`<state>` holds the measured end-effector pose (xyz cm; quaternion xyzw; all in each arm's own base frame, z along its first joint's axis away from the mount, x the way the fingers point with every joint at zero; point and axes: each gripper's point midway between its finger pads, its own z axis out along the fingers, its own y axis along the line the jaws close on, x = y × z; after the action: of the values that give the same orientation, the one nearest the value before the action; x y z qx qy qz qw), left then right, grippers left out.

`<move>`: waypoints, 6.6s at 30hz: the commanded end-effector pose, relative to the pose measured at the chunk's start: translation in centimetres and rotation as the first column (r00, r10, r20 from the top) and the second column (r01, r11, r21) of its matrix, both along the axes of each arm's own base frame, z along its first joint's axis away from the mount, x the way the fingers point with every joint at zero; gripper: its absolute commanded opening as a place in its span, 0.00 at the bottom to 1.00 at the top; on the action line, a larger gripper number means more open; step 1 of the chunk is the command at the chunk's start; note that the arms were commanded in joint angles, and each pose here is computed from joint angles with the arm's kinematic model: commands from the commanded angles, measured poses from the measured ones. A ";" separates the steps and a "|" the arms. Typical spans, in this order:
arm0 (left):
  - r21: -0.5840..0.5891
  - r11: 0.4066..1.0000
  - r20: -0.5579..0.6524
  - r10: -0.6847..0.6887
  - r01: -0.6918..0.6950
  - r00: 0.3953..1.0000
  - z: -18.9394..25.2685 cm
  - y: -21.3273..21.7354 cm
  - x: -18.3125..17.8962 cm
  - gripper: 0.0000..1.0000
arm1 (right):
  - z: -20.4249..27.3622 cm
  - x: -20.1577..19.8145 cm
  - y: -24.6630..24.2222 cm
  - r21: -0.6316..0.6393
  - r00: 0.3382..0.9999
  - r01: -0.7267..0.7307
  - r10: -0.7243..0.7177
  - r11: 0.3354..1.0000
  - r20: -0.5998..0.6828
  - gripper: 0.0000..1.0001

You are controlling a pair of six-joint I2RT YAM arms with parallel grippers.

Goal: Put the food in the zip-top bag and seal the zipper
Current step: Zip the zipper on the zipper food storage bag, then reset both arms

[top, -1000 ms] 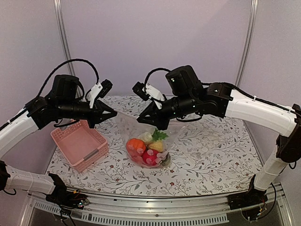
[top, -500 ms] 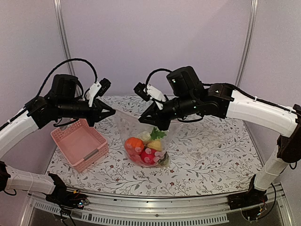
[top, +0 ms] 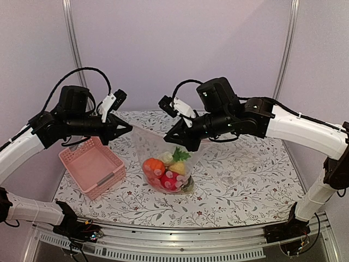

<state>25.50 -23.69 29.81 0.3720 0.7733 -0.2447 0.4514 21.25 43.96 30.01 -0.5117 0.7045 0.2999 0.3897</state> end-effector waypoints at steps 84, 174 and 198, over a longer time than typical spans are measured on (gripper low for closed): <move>-0.014 0.934 0.044 0.357 -0.357 0.933 0.7 7.0 6.2 0.00 | -1.5 1.6 -8.1 -0.087 0.981 0.188 -0.191 0.978 -0.023 0.00; -0.234 0.266 -0.084 0.953 -0.935 0.292 -4.9 29.3 9.6 0.99 | -8.1 18.3 -35.8 -0.011 0.359 0.928 -0.900 0.373 -0.248 0.99; -0.320 0.275 0.171 0.958 -0.907 0.230 -11.0 31.2 7.9 1.00 | -9.7 15.0 -45.8 0.439 0.127 0.892 -0.992 0.104 -0.023 0.99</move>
<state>33.55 7.49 18.88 -0.1723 0.7447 0.0722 0.6407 36.15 -0.80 18.08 0.1016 0.7885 0.0410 0.6052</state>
